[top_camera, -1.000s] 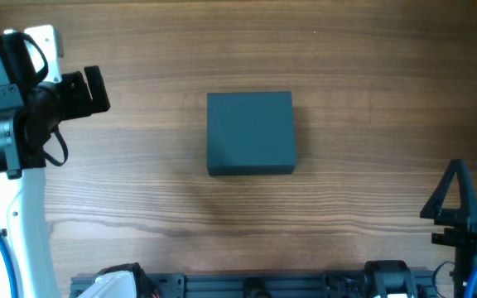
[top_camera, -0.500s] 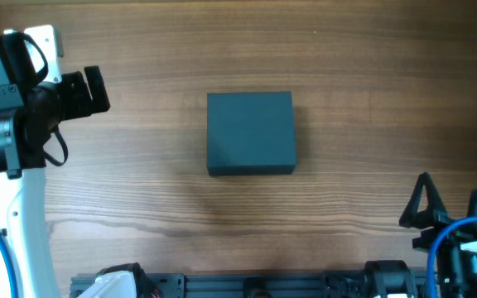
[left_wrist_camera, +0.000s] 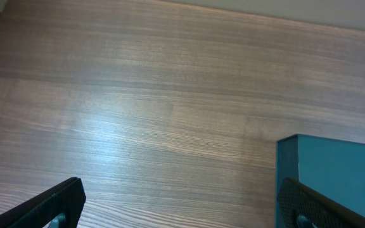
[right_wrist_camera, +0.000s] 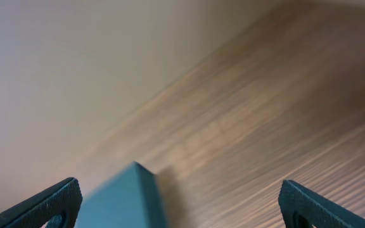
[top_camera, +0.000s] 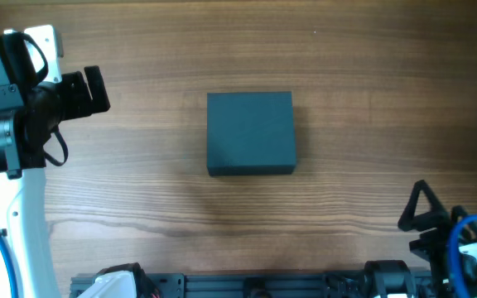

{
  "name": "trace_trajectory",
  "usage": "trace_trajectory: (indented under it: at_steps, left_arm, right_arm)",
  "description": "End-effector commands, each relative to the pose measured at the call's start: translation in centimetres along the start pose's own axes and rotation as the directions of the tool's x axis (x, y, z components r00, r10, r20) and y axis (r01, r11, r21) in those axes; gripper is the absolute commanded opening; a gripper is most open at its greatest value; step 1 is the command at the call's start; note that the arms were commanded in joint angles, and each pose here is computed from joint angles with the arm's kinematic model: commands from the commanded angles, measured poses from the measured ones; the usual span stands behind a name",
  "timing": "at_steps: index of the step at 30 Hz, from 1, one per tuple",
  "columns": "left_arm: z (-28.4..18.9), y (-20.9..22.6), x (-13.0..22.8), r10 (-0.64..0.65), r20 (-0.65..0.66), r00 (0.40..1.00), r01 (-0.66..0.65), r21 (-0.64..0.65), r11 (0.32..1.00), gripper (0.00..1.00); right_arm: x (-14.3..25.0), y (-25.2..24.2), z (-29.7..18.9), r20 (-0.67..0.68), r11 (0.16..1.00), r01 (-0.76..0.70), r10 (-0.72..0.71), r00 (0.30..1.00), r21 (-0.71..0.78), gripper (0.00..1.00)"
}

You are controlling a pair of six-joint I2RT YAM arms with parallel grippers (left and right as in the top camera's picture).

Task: Pack container

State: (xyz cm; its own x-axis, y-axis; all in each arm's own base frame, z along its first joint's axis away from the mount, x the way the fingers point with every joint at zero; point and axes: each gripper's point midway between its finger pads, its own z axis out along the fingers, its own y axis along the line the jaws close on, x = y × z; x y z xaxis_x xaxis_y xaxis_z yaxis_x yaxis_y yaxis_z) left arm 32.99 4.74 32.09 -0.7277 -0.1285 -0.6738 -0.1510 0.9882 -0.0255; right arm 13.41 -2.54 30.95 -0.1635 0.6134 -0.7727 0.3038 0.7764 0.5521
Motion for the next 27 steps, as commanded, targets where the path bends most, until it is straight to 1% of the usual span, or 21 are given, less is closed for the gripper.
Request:
trace_trajectory:
  at_steps: [1, 3, 4, 5, 7, 8, 9, 10, 11, 13, 14, 15, 16, 17, 18, 19, 20, 21, 23, 25, 27]
  left_arm:
    - [-0.3, 0.3, -0.2, 0.016, 0.011, 1.000, -0.016, -0.010, 1.000, 1.00]
    - [-0.3, 0.3, -0.2, 0.016, 0.012, 1.000, -0.016, -0.010, 1.000, 1.00]
    - [-0.3, 0.3, -0.2, 0.016, 0.012, 1.000, -0.016, -0.010, 1.000, 1.00]
    - [-0.3, 0.3, -0.2, 0.016, 0.012, 1.000, -0.016, -0.010, 1.000, 1.00]
    - [-0.3, 0.3, -0.2, 0.016, 0.011, 1.000, -0.016, -0.010, 1.000, 1.00]
    - [-0.3, 0.3, -0.2, 0.016, 0.012, 1.000, -0.016, -0.010, 1.000, 1.00]
    - [-0.3, 0.3, -0.2, 0.016, 0.012, 1.000, -0.016, -0.010, 1.000, 1.00]
    - [-0.3, 0.3, -0.2, 0.016, 0.012, 1.000, -0.016, -0.010, 1.000, 1.00]
    - [-0.3, 0.3, -0.2, 0.016, 0.012, 1.000, -0.016, -0.010, 1.000, 1.00]
    - [-0.3, 0.3, -0.2, 0.016, 0.012, 1.000, -0.016, -0.010, 1.000, 1.00]
    - [-0.3, 0.3, -0.2, 0.016, 0.012, 1.000, -0.016, -0.010, 1.000, 1.00]
    - [-0.3, 0.3, -0.2, 0.016, 0.012, 1.000, -0.016, -0.010, 1.000, 1.00]
    - [-0.3, 0.3, -0.2, 0.016, 0.012, 1.000, -0.016, -0.010, 1.000, 1.00]
    - [-0.3, 0.3, -0.2, 0.016, 0.012, 1.000, -0.016, -0.010, 1.000, 1.00]
    - [-0.3, 0.3, -0.2, 0.016, 0.012, 1.000, -0.016, -0.010, 1.000, 1.00]
    - [-0.3, 0.3, -0.2, 0.016, 0.012, 1.000, -0.016, -0.010, 1.000, 1.00]
    - [-0.3, 0.3, -0.2, 0.016, 0.012, 1.000, -0.016, -0.010, 1.000, 1.00]
    - [-0.3, 0.3, -0.2, 0.016, 0.011, 1.000, -0.016, -0.010, 1.000, 1.00]
    - [-0.3, 0.3, -0.2, 0.016, 0.012, 1.000, -0.016, -0.010, 1.000, 1.00]
    - [-0.3, 0.3, -0.2, 0.016, 0.012, 1.000, -0.016, -0.010, 1.000, 1.00]
    - [-0.3, 0.3, -0.2, 0.016, 0.012, 1.000, -0.016, -0.010, 1.000, 1.00]
  right_arm:
    - [-0.5, -0.1, -0.5, 0.028, 0.905, -0.425, 0.425, 0.905, -0.008, 1.00]
    - [-0.5, -0.1, -0.5, 0.025, 0.802, -0.597, 0.598, 0.801, -0.013, 1.00]
    - [-0.5, -0.1, -0.5, 0.024, 0.729, -0.685, 0.685, 0.728, -0.016, 1.00]
    - [-0.5, -0.2, -0.5, 0.023, 0.683, -0.730, 0.731, 0.682, -0.016, 1.00]
    - [0.1, -0.7, -0.5, 0.023, 0.497, -0.868, 0.867, 0.497, 0.011, 1.00]
    - [0.5, -1.0, -0.5, 0.029, 0.421, -0.907, 0.906, 0.422, 0.027, 1.00]
    - [1.0, -1.3, -0.5, 0.042, 0.286, -0.957, 0.957, 0.288, 0.046, 1.00]
    - [1.4, -1.7, -0.6, 0.054, 0.210, -0.976, 0.975, 0.214, 0.063, 1.00]
    - [1.7, -1.8, -0.6, 0.055, 0.187, -0.980, 0.980, 0.191, 0.075, 1.00]
    - [1.1, -1.1, -0.5, 0.032, 0.182, -0.982, 0.983, 0.183, 0.048, 1.00]
    - [0.4, -0.8, -0.5, 0.029, 0.183, -0.983, 0.983, 0.183, 0.014, 1.00]
    - [-0.3, -0.4, -0.5, 0.022, 0.220, -0.975, 0.975, 0.220, -0.017, 1.00]
    - [-1.6, 0.2, -0.5, 0.023, 0.355, -0.932, 0.935, 0.354, -0.073, 1.00]
    - [-3.3, 1.4, -0.7, 0.039, 0.557, -0.818, 0.829, 0.558, -0.148, 1.00]
    - [-4.6, 2.6, -1.1, 0.071, 0.712, -0.670, 0.694, 0.716, -0.211, 1.00]
    - [-5.6, 4.0, -1.5, 0.112, 0.829, -0.494, 0.535, 0.838, -0.264, 1.00]
    - [-6.6, 5.6, -2.2, 0.178, 0.917, -0.253, 0.317, 0.932, -0.307, 1.00]
    - [-6.9, 6.2, -2.6, 0.223, 0.944, -0.112, 0.187, 0.957, -0.309, 1.00]
    - [-7.4, 6.3, -3.2, 0.289, 0.962, 0.050, 0.032, 0.957, -0.270, 1.00]
    - [-8.2, 6.1, -3.7, 0.356, 0.962, 0.180, -0.099, 0.929, -0.203, 1.00]
    - [-9.1, 5.6, -4.2, 0.407, 0.952, 0.278, -0.206, 0.890, -0.125, 1.00]
